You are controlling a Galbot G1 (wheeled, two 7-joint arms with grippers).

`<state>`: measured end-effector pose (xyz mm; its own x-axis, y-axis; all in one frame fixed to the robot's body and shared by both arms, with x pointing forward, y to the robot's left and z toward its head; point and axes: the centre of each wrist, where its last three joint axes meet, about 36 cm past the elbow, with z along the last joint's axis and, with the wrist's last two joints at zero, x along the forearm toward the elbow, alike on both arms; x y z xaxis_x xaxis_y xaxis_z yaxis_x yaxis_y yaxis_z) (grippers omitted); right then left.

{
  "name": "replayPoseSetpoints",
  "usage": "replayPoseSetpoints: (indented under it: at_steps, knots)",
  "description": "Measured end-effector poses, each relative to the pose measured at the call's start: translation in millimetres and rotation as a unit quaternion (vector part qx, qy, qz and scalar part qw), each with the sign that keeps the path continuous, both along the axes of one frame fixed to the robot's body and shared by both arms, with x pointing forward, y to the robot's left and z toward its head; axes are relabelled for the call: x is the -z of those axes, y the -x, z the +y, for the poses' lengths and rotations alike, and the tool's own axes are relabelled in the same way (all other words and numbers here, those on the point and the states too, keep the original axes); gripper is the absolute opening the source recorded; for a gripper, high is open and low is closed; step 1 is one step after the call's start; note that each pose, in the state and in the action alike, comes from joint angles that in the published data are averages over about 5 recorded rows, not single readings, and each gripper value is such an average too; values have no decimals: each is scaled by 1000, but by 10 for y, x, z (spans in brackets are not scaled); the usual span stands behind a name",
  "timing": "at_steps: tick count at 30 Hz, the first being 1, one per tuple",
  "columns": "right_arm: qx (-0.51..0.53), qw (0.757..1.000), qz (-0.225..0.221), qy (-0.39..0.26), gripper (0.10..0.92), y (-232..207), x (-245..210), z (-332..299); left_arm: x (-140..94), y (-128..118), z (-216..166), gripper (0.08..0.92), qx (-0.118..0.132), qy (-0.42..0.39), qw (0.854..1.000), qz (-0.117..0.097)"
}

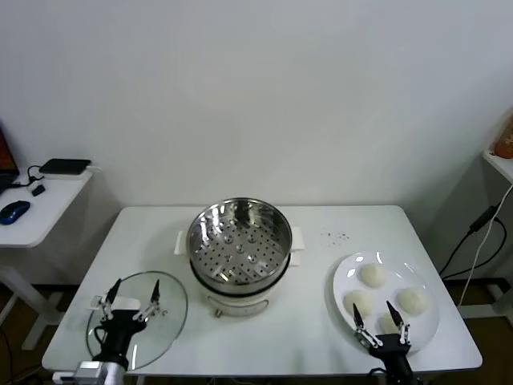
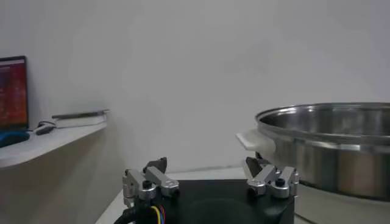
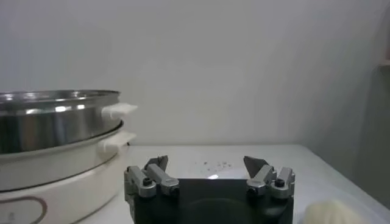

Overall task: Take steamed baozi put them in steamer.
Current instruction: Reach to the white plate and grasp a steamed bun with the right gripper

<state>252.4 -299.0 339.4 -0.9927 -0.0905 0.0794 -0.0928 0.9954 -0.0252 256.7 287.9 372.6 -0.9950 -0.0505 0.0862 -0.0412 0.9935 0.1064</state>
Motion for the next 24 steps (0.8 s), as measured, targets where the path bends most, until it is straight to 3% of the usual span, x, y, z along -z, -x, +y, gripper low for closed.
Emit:
replayPoseSetpoints:
  at_steps: [7, 13, 24]
  knots:
    - [-48, 997, -7, 60, 823, -507, -353, -215, -1, -47, -10, 823, -2, 1, 1000, -4]
    - [-126, 981, 20, 145, 823, -1053, -808, -506, 13, -101, -61, 823, -2, -1, 1000, -12]
    - [-280, 908, 114, 291, 823, -1979, -1548, -975, 80, -131, -196, 823, -7, 10, 1000, -17]
